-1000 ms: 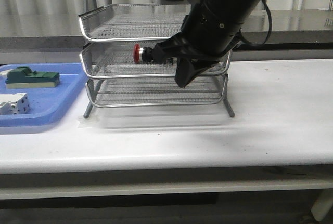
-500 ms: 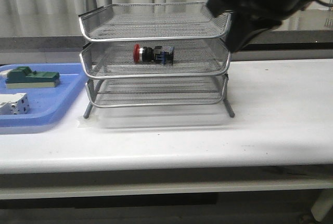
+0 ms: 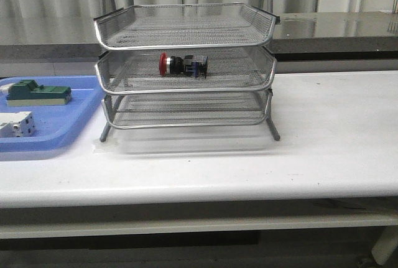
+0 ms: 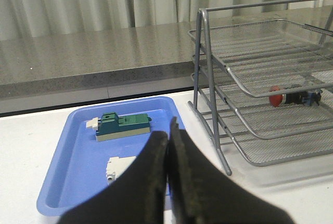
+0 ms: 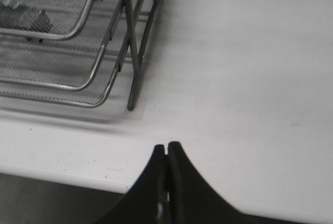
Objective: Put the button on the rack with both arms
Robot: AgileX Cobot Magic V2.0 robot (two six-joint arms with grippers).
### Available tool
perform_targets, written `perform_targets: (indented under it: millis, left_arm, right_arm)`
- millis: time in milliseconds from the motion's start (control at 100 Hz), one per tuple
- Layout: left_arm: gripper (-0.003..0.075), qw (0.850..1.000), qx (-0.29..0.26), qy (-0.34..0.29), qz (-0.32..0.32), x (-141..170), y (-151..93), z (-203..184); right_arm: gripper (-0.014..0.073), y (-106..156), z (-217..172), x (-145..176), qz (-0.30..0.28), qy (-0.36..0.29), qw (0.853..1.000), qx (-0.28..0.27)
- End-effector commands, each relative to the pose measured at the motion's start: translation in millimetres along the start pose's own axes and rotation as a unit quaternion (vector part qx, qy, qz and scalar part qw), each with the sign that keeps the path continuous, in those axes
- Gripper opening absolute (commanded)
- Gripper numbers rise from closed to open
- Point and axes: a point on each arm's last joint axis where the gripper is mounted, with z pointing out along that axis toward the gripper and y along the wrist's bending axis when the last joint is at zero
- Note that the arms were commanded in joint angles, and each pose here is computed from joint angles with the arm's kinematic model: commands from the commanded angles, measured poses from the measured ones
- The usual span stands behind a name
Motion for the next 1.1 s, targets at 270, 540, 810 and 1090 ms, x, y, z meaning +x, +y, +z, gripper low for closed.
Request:
perform_targets:
  millis: [270, 540, 810, 1090]
  left_arm:
    - [0.0004, 0.999, -0.012, -0.05, -0.011, -15.7, 2.6, -0.6]
    - [0.0004, 0.999, -0.012, -0.05, -0.011, -15.7, 2.6, -0.6]
    - [0.0004, 0.999, -0.012, -0.05, -0.011, -15.7, 2.6, -0.6]
    - [0.0004, 0.999, -0.012, -0.05, -0.011, -15.7, 2.6, -0.6]
  right_arm:
    - [-0.0057, -2.0, -76.6, 23.5, 0.006, -0.176, 0.984, 0.03]
    - [-0.0057, 1.6, -102.7, 46.1, 0.0, -0.219, 0.975, 0.029]
    - [-0.0057, 1.8, -104.1, 46.7, 0.0, -0.22, 0.975, 0.028]
    - [-0.0057, 1.8, -104.1, 46.7, 0.0, -0.22, 0.975, 0.028]
